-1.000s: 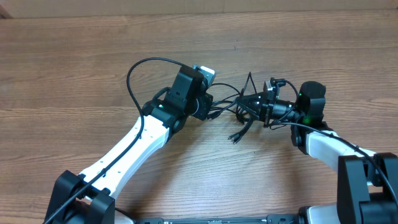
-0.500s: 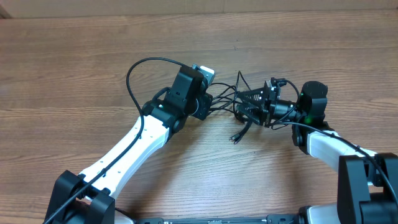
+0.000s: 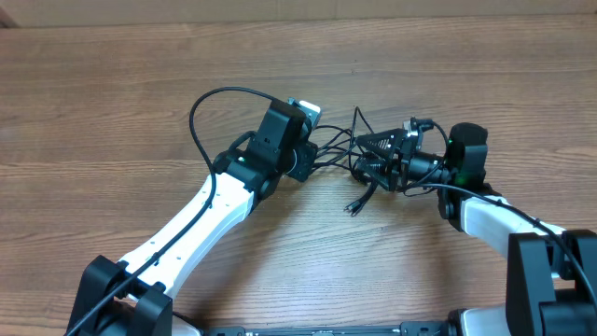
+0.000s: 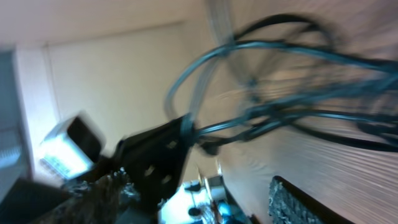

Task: Untangle cables
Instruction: 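Open the right gripper and release the stretched strands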

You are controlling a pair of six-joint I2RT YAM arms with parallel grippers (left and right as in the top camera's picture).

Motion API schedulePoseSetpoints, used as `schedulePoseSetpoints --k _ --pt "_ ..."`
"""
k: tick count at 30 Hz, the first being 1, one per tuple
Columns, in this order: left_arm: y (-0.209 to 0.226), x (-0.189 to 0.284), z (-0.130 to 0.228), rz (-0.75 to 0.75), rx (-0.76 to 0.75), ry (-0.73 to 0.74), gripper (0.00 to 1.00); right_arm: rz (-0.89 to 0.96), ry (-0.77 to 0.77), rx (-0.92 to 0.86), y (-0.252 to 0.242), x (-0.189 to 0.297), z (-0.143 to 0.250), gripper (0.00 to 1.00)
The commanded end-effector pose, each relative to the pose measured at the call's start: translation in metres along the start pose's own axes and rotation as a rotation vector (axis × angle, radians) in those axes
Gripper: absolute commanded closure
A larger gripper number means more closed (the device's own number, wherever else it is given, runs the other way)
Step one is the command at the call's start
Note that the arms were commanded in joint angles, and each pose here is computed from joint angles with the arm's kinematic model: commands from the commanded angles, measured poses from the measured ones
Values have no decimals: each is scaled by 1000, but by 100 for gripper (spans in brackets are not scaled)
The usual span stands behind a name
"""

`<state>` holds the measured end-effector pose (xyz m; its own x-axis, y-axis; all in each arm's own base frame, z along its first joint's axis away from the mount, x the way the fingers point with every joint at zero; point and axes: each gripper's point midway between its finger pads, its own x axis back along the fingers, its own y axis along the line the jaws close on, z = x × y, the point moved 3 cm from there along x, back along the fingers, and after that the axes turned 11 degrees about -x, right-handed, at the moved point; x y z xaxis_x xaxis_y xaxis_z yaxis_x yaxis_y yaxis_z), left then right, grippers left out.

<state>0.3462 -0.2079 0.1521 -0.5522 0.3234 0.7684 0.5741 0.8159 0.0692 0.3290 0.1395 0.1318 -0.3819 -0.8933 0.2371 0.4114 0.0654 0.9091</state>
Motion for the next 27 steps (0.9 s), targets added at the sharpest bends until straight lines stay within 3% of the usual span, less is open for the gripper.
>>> schedulePoseSetpoints --k 1,6,27 --pt "1 -3 2 -20 -14 12 96 67 -161 -39 -14 4 -21 23" --pt "-3 -3 0 14 -4 -1 95 198 -297 -178 -48 11 -34 21" --pt "-31 0 -3 206 -9 -20 96 216 -471 -136 -48 21 -58 16"
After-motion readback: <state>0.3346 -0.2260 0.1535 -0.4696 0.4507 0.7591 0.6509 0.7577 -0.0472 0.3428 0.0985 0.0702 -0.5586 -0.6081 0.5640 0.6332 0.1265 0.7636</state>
